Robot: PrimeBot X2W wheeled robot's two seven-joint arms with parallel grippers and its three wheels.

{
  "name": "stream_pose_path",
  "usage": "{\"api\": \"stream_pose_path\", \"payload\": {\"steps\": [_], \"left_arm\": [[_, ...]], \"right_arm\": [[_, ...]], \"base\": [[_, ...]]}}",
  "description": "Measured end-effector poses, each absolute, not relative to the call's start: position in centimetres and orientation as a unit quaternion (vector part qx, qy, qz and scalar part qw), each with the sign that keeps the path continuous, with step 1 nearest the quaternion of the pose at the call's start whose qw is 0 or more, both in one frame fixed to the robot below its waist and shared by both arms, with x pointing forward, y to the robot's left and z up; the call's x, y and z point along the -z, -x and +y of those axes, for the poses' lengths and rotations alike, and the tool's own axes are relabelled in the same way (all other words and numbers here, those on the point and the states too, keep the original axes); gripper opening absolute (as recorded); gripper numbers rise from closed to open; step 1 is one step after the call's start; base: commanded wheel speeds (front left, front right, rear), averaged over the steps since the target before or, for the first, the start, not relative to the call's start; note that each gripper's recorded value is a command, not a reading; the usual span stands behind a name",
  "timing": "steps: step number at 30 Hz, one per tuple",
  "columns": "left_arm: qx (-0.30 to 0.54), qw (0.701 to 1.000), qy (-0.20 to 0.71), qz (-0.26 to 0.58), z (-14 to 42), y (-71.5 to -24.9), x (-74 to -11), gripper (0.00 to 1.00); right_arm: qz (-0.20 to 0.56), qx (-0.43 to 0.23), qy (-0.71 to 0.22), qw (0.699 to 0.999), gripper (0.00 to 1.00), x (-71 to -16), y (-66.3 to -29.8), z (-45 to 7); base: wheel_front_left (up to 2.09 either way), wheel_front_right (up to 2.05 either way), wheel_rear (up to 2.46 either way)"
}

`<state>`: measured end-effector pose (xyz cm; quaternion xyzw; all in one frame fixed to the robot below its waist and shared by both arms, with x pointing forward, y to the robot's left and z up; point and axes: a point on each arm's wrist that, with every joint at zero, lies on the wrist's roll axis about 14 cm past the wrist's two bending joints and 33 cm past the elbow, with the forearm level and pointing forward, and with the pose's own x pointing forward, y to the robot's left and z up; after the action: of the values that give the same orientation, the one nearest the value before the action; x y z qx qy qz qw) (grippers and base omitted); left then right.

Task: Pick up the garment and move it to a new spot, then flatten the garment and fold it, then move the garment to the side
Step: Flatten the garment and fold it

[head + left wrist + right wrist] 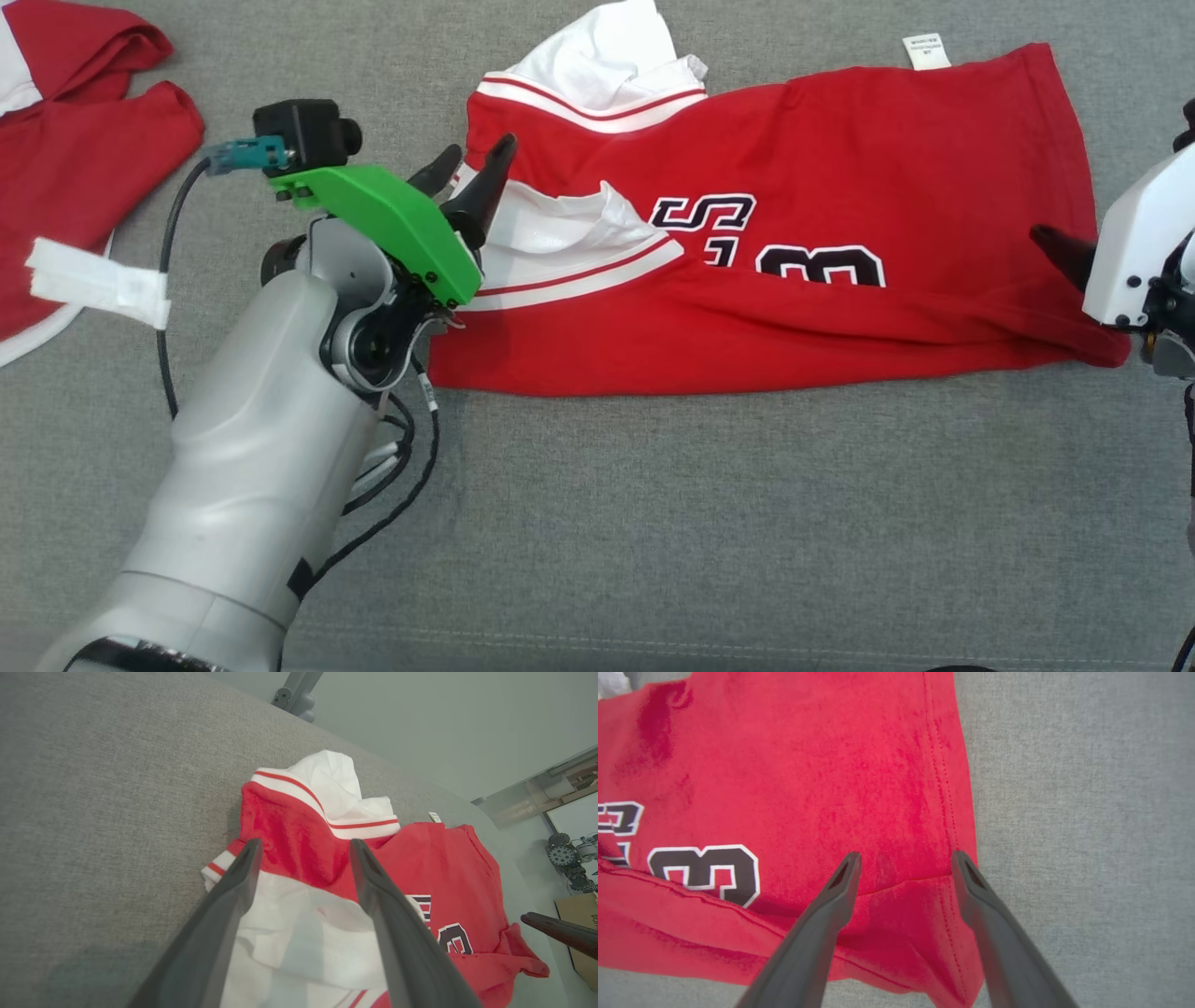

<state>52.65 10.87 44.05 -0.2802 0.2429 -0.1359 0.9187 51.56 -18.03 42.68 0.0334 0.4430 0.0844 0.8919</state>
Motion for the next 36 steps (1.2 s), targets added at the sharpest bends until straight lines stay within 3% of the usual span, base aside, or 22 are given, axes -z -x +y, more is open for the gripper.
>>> {"api": "stream_pose_path", "payload": {"steps": [6, 11, 12, 17, 21, 26, 36], "left_arm": [[0.121, 0.943, 0.288, 0.111, 14.2, -51.4, -48.7, 1.00], [0.074, 0.960, 0.256, 0.082, 17.4, -46.8, -48.6, 1.00], [0.049, 0.967, 0.239, 0.074, 18.5, -44.2, -48.2, 1.00], [0.030, 0.973, 0.215, 0.078, 17.9, -38.7, -46.6, 1.00], [0.012, 0.975, 0.212, 0.073, 17.9, -36.7, -46.2, 1.00], [-0.006, 0.981, 0.192, 0.034, 19.2, -36.2, -47.5, 1.00], [-0.019, 0.986, 0.168, 0.004, 20.5, -35.4, -47.6, 1.00]], "right_arm": [[0.248, -0.122, 0.013, 0.961, 1.00, -49.9, -53.0, -17.4], [0.142, -0.140, 0.051, 0.979, 1.00, -52.5, -50.7, -17.8], [0.094, -0.141, 0.069, 0.983, 1.00, -53.3, -49.3, -18.3], [0.012, -0.122, 0.088, 0.989, 1.00, -52.6, -45.6, -19.8], [-0.021, -0.105, 0.108, 0.988, 1.00, -50.6, -42.7, -20.9], [0.008, -0.075, 0.089, 0.993, 1.00, -47.9, -40.7, -21.3], [-0.021, -0.036, 0.072, 0.997, 1.00, -49.5, -39.3, -21.0]], "base": [[0.00, 0.00, 0.00], [0.00, 0.00, 0.00], [0.00, 0.00, 0.00], [0.00, 0.00, 0.00], [0.00, 0.00, 0.00], [0.00, 0.00, 0.00], [0.00, 0.00, 0.00]]}}
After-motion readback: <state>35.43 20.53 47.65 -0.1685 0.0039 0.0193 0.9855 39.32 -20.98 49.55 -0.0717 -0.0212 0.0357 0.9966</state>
